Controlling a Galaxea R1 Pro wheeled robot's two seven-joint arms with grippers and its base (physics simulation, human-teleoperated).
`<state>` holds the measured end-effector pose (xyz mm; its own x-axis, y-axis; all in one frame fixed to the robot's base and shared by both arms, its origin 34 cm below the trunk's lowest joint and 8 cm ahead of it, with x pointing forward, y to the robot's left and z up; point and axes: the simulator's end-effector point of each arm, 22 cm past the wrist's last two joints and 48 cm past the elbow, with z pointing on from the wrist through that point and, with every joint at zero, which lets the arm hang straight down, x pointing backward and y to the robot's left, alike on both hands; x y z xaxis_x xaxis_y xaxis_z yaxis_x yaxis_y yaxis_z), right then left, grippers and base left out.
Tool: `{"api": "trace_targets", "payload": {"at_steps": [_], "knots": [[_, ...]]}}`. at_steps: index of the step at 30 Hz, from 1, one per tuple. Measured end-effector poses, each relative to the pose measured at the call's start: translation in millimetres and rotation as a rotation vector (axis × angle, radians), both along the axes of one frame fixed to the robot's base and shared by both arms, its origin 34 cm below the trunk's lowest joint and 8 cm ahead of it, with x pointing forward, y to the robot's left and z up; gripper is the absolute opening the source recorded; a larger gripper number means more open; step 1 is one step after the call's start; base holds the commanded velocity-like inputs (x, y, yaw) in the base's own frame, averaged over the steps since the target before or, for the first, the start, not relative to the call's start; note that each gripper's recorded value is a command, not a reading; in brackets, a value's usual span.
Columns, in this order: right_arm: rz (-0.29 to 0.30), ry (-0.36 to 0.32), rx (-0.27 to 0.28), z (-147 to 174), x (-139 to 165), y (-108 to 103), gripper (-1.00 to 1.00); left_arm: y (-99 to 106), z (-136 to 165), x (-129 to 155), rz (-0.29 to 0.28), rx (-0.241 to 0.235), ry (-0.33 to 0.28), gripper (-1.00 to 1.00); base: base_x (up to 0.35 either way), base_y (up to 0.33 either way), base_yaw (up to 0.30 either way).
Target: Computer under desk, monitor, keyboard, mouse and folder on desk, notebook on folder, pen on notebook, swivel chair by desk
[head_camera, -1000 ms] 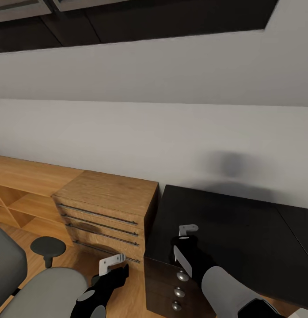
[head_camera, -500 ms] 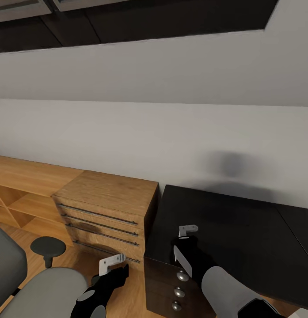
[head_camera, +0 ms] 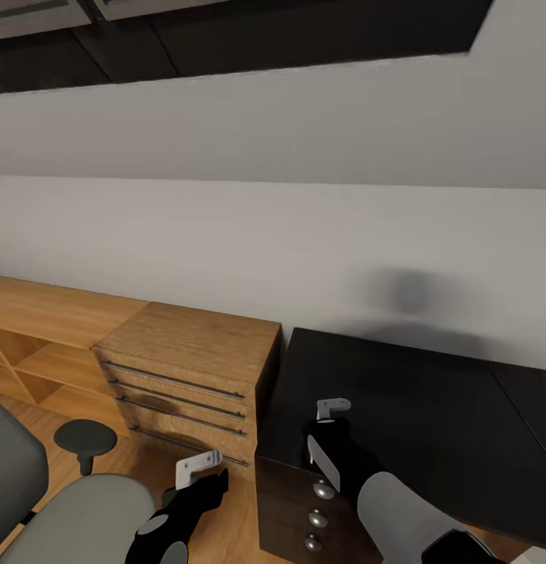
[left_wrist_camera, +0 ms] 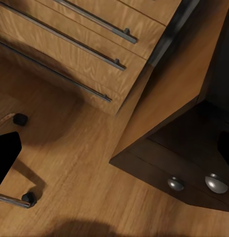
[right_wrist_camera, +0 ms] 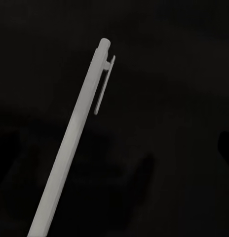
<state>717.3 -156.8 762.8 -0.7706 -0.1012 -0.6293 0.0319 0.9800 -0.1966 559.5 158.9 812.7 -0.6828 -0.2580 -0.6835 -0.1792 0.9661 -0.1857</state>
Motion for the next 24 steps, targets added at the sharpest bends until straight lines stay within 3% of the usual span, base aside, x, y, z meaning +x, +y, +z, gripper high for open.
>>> {"api": "trace_targets", "payload": {"at_steps": [24], "knots": [[-0.001,-0.006,0.001,1.5,1.3,0.3,1.0,0.0,-0.1,0.0,-0.001,0.001,0.001,1.0,0.0,0.0,0.04]]}}
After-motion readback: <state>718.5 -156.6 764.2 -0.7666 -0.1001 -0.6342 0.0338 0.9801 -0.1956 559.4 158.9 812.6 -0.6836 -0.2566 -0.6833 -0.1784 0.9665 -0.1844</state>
